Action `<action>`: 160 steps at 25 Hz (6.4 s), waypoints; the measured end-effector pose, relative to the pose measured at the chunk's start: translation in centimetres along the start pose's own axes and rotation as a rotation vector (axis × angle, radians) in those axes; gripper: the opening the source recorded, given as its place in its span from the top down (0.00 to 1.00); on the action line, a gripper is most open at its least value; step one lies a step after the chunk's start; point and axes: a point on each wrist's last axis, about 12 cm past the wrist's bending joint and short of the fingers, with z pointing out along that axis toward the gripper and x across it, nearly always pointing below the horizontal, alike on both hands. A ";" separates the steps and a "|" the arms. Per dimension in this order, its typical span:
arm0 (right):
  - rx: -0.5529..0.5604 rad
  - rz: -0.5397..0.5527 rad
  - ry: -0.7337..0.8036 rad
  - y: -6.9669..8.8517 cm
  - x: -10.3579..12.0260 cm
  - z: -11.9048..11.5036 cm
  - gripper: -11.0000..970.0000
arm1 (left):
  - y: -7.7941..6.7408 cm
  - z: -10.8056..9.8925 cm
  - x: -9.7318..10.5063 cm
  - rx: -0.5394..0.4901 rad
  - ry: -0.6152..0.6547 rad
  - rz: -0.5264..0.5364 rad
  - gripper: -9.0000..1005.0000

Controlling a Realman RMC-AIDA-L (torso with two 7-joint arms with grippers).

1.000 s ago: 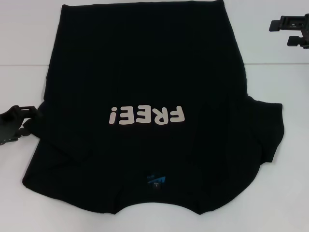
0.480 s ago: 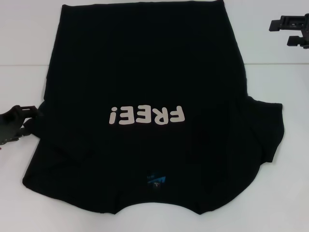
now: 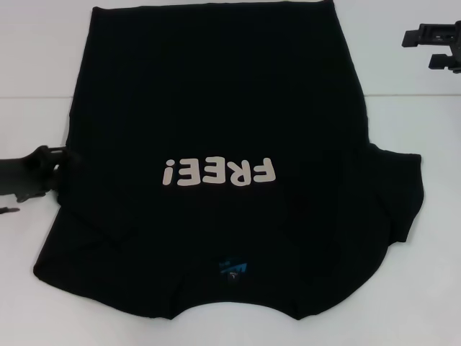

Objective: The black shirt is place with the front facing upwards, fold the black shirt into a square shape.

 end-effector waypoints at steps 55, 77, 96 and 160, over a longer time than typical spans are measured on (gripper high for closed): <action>0.006 0.001 -0.011 0.0 -0.2 0.0 0.06 | 2.6 -0.3 0.5 -0.036 -0.159 0.165 0.33; 0.014 0.004 -0.017 -0.3 -0.2 -0.1 0.06 | 2.2 0.2 1.0 -0.036 -0.132 0.189 0.33; 0.017 0.005 -0.021 -0.3 -0.2 -0.1 0.06 | 1.9 0.1 1.0 -0.006 -0.111 0.149 0.36; 0.056 -0.031 0.037 -1.5 0.7 -0.9 0.06 | -1.8 -3.4 2.3 0.464 0.027 0.434 0.51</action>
